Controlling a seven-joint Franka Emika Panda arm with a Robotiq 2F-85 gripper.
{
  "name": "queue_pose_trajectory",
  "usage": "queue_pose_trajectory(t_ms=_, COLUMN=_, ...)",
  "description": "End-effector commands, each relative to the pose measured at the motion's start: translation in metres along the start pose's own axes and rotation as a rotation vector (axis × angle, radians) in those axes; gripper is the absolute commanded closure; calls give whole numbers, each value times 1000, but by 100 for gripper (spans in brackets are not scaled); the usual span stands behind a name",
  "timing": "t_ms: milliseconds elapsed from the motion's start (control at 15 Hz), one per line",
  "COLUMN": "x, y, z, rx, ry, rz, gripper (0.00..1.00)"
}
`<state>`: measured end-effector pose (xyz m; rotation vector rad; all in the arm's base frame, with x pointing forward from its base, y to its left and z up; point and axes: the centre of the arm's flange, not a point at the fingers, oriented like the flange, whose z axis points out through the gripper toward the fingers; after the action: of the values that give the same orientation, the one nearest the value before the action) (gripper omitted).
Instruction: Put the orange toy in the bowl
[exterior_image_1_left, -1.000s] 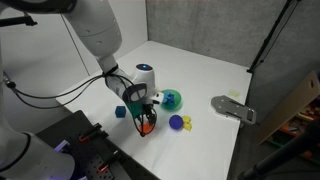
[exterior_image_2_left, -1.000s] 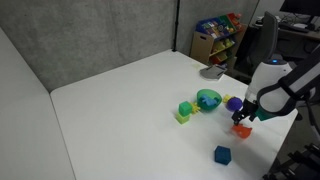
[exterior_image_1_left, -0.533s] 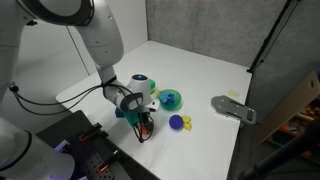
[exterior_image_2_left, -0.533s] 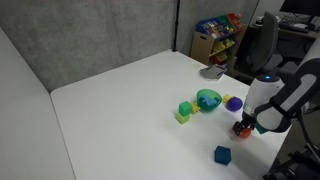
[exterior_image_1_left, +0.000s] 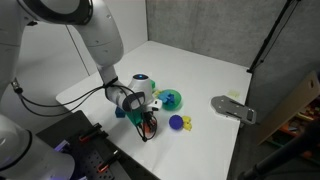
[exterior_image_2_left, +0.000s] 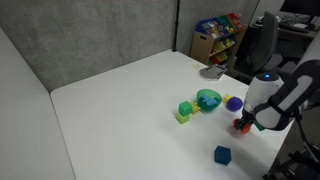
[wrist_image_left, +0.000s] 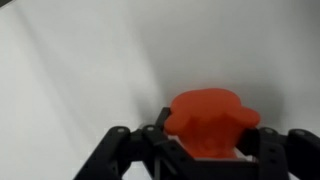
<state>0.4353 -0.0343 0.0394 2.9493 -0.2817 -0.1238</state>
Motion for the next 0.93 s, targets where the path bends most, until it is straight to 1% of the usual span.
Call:
queue_pose_trajectory(t_ms=0, x=15, y=10, z=-41, rx=6, ry=29, rz=27, gripper=74)
queue_pose_trajectory(t_ms=67, x=21, y=13, z=-51, rx=9, ry=36, rz=36, gripper=74)
queue_pose_trajectory(t_ms=133, x=28, y=16, z=-62, rx=12, ry=48, rz=49, gripper=78)
queue_pose_trajectory(t_ms=200, x=35, y=19, z=-71, rx=17, ry=55, rz=58, gripper=79)
queue_pose_trajectory(t_ms=267, x=45, y=23, z=-82, rx=18, ry=68, rz=74, gripper=79)
queue_pose_trajectory(t_ms=400, x=65, y=29, z=-100, rx=17, ry=84, rz=98, gripper=84)
queue_pose_trajectory(t_ms=467, x=76, y=31, z=-108, rx=14, ry=92, rz=110, gripper=84)
queue_pose_trajectory(t_ms=667, x=109, y=32, z=-124, rx=7, ry=102, rz=133, gripper=86)
queue_pose_trajectory(t_ms=867, x=140, y=25, z=-133, rx=2, ry=119, rz=149, gripper=87)
